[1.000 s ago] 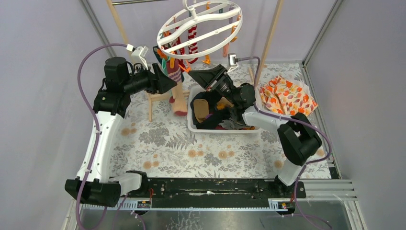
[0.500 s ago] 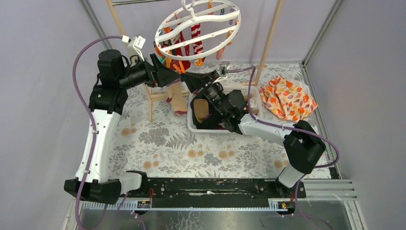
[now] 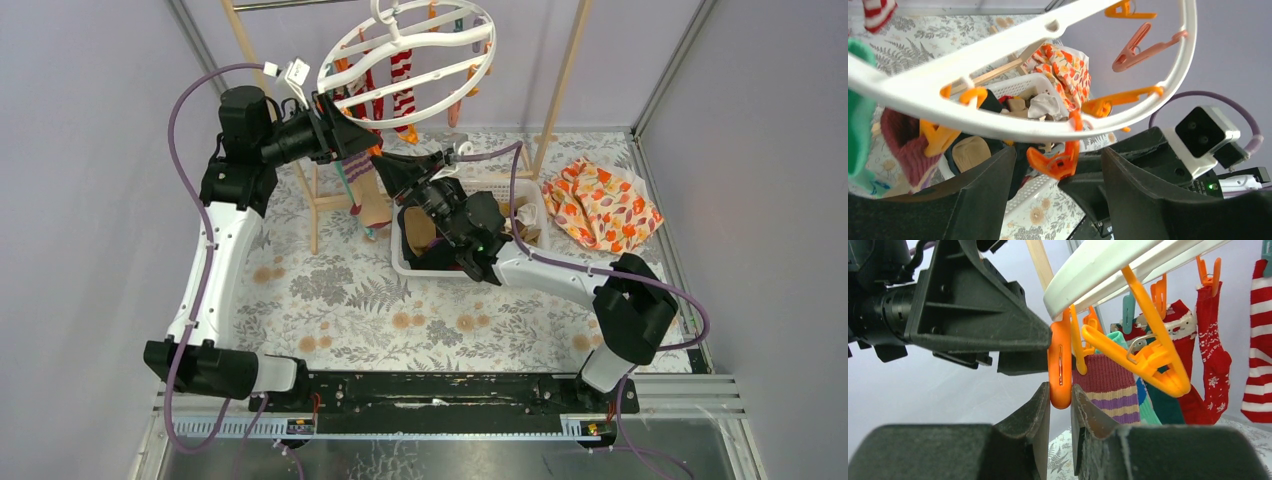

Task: Clip the socks to the hanger
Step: Open the clamp at the hanger.

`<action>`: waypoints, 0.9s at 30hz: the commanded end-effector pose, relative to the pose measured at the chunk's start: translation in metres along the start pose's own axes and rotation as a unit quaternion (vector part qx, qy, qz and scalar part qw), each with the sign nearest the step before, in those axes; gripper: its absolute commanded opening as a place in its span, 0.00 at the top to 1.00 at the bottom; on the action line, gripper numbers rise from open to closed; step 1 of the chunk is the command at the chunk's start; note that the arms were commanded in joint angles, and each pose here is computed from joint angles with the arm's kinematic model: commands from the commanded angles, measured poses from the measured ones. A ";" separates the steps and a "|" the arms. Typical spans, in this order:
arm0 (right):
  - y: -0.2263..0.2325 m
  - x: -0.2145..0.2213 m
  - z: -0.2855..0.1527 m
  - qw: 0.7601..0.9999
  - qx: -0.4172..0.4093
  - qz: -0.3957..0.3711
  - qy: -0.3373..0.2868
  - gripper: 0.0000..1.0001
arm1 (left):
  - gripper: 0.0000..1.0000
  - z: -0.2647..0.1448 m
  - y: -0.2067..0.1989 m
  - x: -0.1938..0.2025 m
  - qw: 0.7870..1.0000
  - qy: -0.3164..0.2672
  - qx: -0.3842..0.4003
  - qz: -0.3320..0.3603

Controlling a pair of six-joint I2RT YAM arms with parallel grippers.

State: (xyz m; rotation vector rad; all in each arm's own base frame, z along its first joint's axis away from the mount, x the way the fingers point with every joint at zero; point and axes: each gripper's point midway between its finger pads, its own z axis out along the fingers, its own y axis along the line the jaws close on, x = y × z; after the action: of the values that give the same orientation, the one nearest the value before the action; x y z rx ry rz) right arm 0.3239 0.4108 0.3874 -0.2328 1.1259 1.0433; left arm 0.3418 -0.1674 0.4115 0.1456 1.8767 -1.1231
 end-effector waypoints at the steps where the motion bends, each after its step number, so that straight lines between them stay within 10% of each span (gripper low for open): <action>1: 0.022 -0.034 0.007 0.999 -0.017 -0.028 -0.039 1.00 | 0.31 0.001 -0.019 -0.027 0.999 -0.037 0.026 0.022; 13: 0.024 -0.032 0.010 0.998 -0.009 -0.040 -0.039 1.00 | 0.46 0.009 -0.008 -0.019 0.999 -0.025 0.019 0.009; 18: 0.023 -0.034 0.011 0.998 -0.005 -0.047 -0.043 1.00 | 0.30 0.003 -0.001 -0.015 0.999 -0.034 -0.010 0.013; 27: 0.026 -0.028 0.013 0.998 -0.007 -0.055 -0.034 1.00 | 0.38 0.006 0.003 -0.009 0.999 -0.026 -0.012 -0.015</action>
State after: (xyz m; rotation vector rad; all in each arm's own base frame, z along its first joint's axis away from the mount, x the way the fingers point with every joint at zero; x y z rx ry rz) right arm 0.3213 0.4157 0.3928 -0.2718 1.1115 0.9414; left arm 0.3517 -0.1658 0.4081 0.0778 1.8779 -1.1105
